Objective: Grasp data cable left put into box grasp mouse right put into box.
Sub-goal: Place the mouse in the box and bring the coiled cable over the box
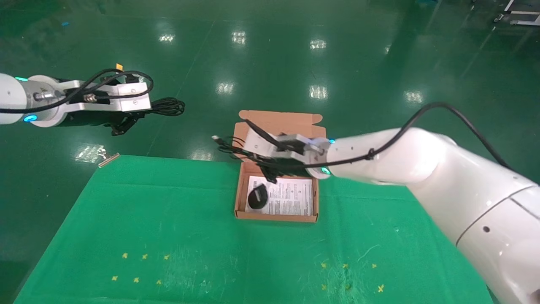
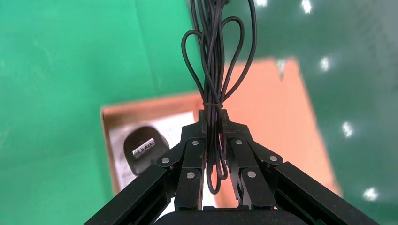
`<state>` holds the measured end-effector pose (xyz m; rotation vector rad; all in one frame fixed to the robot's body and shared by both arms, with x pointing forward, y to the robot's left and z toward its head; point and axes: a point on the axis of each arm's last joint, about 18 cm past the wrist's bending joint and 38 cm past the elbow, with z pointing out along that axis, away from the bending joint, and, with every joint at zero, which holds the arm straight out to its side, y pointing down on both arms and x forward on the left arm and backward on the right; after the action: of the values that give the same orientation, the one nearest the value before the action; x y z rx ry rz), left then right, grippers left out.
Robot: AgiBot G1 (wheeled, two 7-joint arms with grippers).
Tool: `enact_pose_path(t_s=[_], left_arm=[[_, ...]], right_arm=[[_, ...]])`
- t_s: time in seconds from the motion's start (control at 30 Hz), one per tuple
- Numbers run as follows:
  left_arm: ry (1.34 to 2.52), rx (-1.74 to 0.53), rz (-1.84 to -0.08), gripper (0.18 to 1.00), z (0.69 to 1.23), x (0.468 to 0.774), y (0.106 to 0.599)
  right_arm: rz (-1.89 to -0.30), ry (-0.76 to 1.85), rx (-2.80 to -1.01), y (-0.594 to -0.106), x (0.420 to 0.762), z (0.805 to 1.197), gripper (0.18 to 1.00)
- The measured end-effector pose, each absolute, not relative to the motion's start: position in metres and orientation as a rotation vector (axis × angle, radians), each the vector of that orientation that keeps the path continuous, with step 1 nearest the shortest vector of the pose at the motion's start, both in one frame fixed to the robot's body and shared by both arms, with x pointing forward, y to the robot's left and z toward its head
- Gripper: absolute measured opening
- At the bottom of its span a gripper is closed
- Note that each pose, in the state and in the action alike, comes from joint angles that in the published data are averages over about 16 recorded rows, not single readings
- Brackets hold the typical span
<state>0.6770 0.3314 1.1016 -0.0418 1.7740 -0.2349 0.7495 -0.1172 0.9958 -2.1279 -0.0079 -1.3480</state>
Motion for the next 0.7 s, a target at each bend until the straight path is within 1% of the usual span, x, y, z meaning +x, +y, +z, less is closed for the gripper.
enact_pose_path(t_s=[0.27,0.43,0.7], left_arm=[[1.774,-0.042,-0.234,0.259,1.101,0.677,0.331],[1.774,-0.042,-0.234,0.259,1.101,0.677,0.331],[1.778,-0.019,-0.242,0.259,1.096,0.681,0.322]], right_arm=[[-1.343,0.100,-2.188,-0.137,0.761,0.972,0.226],[-1.357,0.115,-2.209,-0.144,0.764,0.968,0.226],[-1.371,0.098,-2.224,-0.149,0.762,0.967,0.256]])
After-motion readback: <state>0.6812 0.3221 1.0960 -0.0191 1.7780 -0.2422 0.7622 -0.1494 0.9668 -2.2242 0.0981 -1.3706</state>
